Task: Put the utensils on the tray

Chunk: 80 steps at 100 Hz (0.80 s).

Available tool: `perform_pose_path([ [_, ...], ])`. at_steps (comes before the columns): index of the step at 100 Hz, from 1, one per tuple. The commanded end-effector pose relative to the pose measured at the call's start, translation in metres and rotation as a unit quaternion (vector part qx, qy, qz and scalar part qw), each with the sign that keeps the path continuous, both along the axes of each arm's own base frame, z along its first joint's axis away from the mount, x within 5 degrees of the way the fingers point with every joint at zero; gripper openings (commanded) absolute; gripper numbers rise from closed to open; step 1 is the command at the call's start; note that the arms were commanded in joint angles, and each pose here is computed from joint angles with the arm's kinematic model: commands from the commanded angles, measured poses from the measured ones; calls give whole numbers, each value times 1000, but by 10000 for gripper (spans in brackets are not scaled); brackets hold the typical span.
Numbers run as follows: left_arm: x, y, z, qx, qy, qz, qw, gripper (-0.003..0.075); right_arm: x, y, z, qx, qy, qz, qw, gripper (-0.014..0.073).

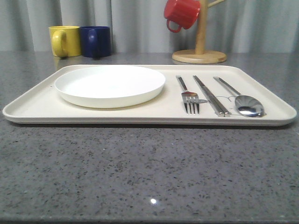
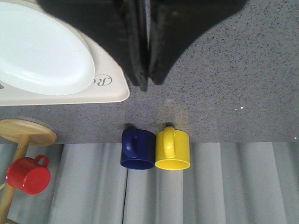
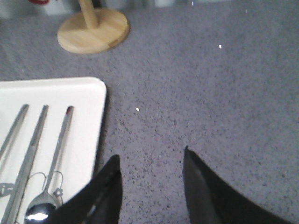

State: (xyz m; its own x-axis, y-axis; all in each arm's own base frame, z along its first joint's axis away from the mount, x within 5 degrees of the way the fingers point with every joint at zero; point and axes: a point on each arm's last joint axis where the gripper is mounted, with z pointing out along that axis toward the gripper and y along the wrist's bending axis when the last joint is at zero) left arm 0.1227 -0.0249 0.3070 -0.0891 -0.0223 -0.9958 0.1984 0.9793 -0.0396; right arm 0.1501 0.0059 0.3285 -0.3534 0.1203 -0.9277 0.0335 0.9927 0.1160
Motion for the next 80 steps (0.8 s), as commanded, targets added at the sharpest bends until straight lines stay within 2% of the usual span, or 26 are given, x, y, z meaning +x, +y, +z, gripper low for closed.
perform_pose_path([
  [1, 0, 2, 16, -13, -47, 14, 999, -17, -14, 0, 14, -12, -112, 14, 994, 330],
  [17, 0, 2, 16, -13, -47, 14, 999, -17, -34, -1, 2, -10, -144, 18, 989, 325],
  [24, 0, 2, 16, -13, -47, 14, 999, -17, -38, -1, 0, -10, -149, 18, 989, 287],
  [36, 0, 2, 16, -13, -47, 14, 999, -17, -39, -1, 2, -9, -158, 19, 987, 134],
  [48, 0, 2, 16, -13, -47, 14, 999, -17, -39, 0, 3, -9, -162, 20, 987, -76],
  [80, 0, 2, 16, -13, -47, 14, 999, -17, -39, 0, 3, -9, -163, 20, 986, -69],
])
